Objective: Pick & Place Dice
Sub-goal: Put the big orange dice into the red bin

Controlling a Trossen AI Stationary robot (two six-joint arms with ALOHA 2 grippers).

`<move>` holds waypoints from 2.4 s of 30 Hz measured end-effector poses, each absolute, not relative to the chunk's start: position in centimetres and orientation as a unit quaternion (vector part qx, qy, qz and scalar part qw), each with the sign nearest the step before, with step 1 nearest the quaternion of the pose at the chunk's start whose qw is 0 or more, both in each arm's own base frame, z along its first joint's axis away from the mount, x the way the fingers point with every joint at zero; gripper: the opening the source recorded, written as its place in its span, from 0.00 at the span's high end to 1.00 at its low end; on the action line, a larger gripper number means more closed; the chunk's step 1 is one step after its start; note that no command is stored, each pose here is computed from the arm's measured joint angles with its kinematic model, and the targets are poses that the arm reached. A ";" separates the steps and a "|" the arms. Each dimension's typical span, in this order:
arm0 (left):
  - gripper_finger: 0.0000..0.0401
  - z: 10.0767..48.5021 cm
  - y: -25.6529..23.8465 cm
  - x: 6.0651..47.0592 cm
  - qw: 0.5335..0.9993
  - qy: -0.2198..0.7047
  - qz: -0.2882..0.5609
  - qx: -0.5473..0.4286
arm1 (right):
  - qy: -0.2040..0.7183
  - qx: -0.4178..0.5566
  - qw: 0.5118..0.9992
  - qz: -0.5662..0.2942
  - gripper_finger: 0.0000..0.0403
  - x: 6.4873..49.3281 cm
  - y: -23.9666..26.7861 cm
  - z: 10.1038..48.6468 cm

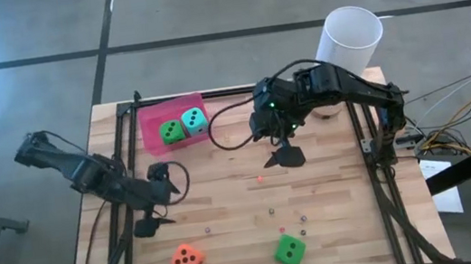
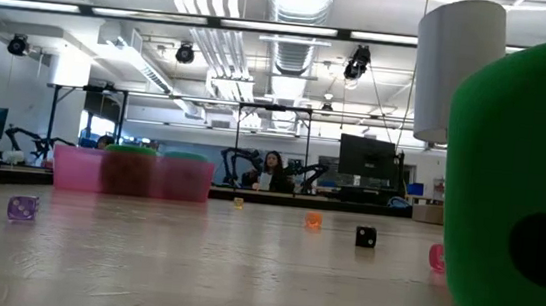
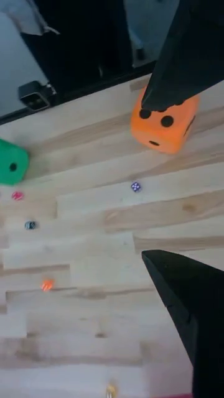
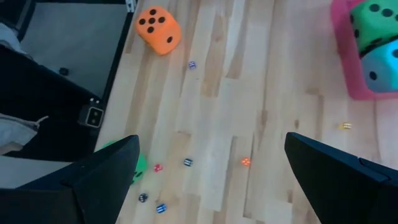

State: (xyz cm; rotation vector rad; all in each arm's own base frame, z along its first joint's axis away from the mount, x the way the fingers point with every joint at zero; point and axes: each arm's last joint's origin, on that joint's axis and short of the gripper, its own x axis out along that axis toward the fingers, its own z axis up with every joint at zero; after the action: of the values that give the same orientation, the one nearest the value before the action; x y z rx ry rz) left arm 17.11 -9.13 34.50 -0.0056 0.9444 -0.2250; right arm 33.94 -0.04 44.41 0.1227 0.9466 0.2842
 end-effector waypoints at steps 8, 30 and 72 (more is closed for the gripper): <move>0.04 32.8 -11.8 17.0 0.878 0.451 -0.161 0.021 | 0.457 0.050 0.873 0.162 0.01 33.9 2.2 44.4; 0.03 31.1 -14.9 16.5 0.873 0.430 -0.226 0.037 | 0.437 -0.037 0.873 0.214 0.01 31.2 2.8 46.0; 0.03 30.2 -13.9 15.5 0.844 0.493 -0.201 0.072 | 0.445 0.020 0.876 0.185 0.01 31.1 2.8 46.1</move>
State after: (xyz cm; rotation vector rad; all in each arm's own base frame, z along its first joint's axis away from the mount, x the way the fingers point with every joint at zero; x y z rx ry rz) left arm 15.52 -13.88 30.23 0.1518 1.0399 -0.4233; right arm 31.13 2.79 46.06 0.0408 0.9282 0.3867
